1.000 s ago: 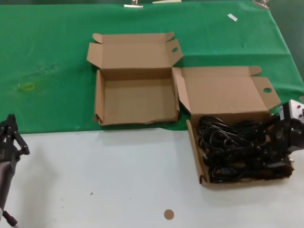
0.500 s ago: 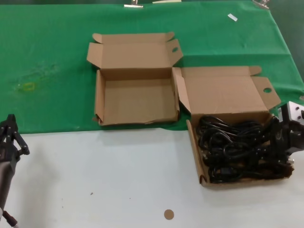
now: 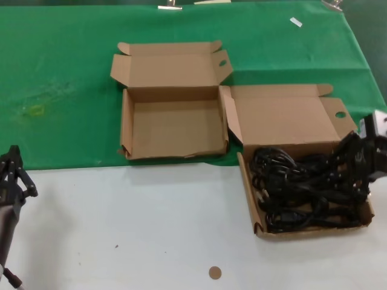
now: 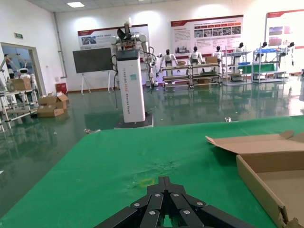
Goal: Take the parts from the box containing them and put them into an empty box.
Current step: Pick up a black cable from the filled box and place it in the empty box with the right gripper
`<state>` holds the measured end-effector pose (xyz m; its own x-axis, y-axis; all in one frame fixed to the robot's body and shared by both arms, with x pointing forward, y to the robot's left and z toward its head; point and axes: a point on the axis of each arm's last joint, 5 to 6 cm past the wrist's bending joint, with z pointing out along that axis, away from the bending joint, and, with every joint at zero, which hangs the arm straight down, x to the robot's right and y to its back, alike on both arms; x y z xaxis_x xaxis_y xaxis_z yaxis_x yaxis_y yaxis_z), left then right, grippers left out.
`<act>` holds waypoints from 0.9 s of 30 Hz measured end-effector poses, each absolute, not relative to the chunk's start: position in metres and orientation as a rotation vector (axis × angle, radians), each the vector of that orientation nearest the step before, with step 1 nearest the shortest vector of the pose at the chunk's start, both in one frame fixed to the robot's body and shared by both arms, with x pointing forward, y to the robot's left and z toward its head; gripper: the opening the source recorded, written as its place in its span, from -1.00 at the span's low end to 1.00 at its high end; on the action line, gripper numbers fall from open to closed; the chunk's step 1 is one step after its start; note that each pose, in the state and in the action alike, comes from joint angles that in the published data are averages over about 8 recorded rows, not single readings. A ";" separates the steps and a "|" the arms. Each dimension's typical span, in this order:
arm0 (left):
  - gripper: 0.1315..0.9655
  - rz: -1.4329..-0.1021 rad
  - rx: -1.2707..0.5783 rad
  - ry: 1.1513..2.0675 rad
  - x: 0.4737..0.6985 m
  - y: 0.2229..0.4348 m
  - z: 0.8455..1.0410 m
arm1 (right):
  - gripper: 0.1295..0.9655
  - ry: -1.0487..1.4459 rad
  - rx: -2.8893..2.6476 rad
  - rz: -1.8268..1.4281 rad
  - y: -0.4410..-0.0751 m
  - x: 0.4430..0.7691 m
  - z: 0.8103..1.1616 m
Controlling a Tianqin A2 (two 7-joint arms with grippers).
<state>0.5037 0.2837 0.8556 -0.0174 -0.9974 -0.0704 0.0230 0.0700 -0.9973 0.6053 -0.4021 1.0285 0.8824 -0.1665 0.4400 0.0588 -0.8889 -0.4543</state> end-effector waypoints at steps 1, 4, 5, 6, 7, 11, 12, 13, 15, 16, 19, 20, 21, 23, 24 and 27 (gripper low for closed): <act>-0.97 -1.181 -1.132 1.238 0.504 0.284 0.856 | -0.78 0.075 -2.582 -0.669 -0.401 0.606 1.032; -0.97 -1.181 -1.132 1.238 0.504 0.284 0.856 | -0.78 0.062 -2.568 -0.701 -0.397 0.609 1.043; -0.97 -1.181 -1.132 1.238 0.504 0.284 0.856 | -0.78 0.058 -2.562 -0.714 -0.395 0.611 1.047; -0.97 -1.181 -1.132 1.238 0.504 0.284 0.856 | -0.78 0.053 -2.556 -0.727 -0.393 0.613 1.050; -0.97 -1.181 -1.132 1.238 0.504 0.284 0.856 | -0.79 0.049 -2.549 -0.741 -0.391 0.616 1.054; -0.97 -1.181 -1.132 1.238 0.504 0.284 0.856 | -0.79 0.030 -2.521 -0.792 -0.379 0.628 1.065; -0.97 -1.181 -1.132 1.238 0.504 0.284 0.856 | -0.79 0.025 -2.514 -0.803 -0.376 0.632 1.067; -0.97 -1.181 -1.132 1.238 0.504 0.284 0.856 | -0.79 0.020 -2.508 -0.812 -0.373 0.636 1.068; -0.97 -1.181 -1.132 1.238 0.504 0.284 0.856 | -0.79 0.009 -2.497 -0.827 -0.365 0.644 1.071; -0.97 -1.181 -1.132 1.238 0.504 0.284 0.856 | -0.79 0.005 -2.492 -0.832 -0.360 0.648 1.071; -0.97 -1.181 -1.132 1.238 0.504 0.284 0.856 | -0.79 -0.009 -2.478 -0.843 -0.347 0.663 1.071; -0.97 -1.181 -1.132 1.238 0.504 0.284 0.856 | -0.79 -0.014 -2.474 -0.846 -0.342 0.668 1.071; -0.97 -1.181 -1.132 1.238 0.504 0.284 0.856 | -0.79 -0.018 -2.470 -0.848 -0.337 0.673 1.071; -0.97 -1.181 -1.132 1.238 0.504 0.284 0.856 | -0.79 -0.027 -2.462 -0.851 -0.326 0.683 1.070; -0.97 -1.181 -1.132 1.238 0.504 0.284 0.856 | -0.79 -0.031 -2.458 -0.853 -0.321 0.688 1.070; -0.97 -1.181 -1.132 1.238 0.504 0.284 0.856 | -0.79 -0.044 -2.447 -0.859 -0.304 0.704 1.068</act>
<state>0.5037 0.2837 0.8556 -0.0174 -0.9974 -0.0704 0.0230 0.0700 -0.9973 0.7039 -0.3044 1.0684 0.7961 -0.1426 0.5881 0.2021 -0.8533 -0.4806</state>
